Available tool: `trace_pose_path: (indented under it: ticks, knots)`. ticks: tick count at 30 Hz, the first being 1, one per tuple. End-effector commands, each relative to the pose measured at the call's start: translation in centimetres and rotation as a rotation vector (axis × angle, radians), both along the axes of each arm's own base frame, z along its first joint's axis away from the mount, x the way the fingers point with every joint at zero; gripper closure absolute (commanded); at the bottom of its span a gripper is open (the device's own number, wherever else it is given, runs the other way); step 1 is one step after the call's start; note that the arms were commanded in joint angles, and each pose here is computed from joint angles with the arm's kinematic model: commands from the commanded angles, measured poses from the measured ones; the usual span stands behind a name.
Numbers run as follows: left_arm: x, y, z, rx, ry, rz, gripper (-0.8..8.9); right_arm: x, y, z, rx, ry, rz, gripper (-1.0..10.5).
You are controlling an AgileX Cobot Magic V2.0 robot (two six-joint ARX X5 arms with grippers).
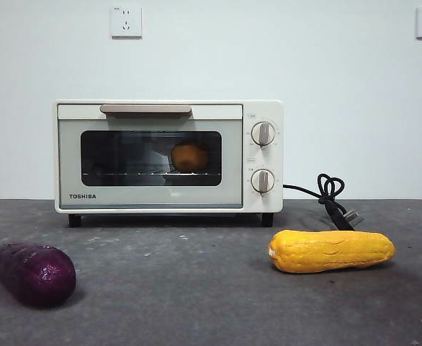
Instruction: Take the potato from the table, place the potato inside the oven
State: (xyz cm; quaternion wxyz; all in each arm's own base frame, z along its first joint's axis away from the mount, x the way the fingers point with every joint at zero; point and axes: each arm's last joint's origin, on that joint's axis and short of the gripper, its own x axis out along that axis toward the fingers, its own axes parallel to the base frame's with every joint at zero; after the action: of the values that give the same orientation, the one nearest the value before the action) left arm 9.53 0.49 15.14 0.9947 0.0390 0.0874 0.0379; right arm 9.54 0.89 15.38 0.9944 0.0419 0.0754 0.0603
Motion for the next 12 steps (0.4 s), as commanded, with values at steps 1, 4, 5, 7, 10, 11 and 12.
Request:
trace_pose_path:
  ticks: [1,4,5,7,10,11,12]
  knots:
    - [0.06,0.04,-0.42,-0.004,0.007,0.007,8.18,0.01,-0.02,-0.60,0.006,0.033,-0.005,9.5]
    - [0.06,0.04,-0.42,-0.004,0.007,0.007,8.18,0.01,-0.01,-0.60,0.055,0.039,-0.011,9.5]
    - [0.06,0.04,-0.42,-0.004,0.006,0.008,8.17,0.01,-0.01,-0.59,0.070,0.040,-0.013,9.5]
    - [0.05,0.04,-0.41,-0.004,0.006,0.008,8.18,0.01,-0.02,-0.57,0.069,0.039,-0.015,9.5]
    - [0.05,0.04,-0.40,-0.004,0.006,0.008,8.18,0.01,-0.01,-0.56,0.069,0.038,-0.015,9.5]
    - [0.05,0.04,-0.41,-0.004,0.006,0.008,8.18,0.01,-0.01,-0.56,0.069,0.038,-0.015,9.5]
    - [0.06,0.04,-0.42,-0.004,0.007,0.008,8.18,0.01,-0.01,-0.56,0.069,0.039,-0.015,9.5]
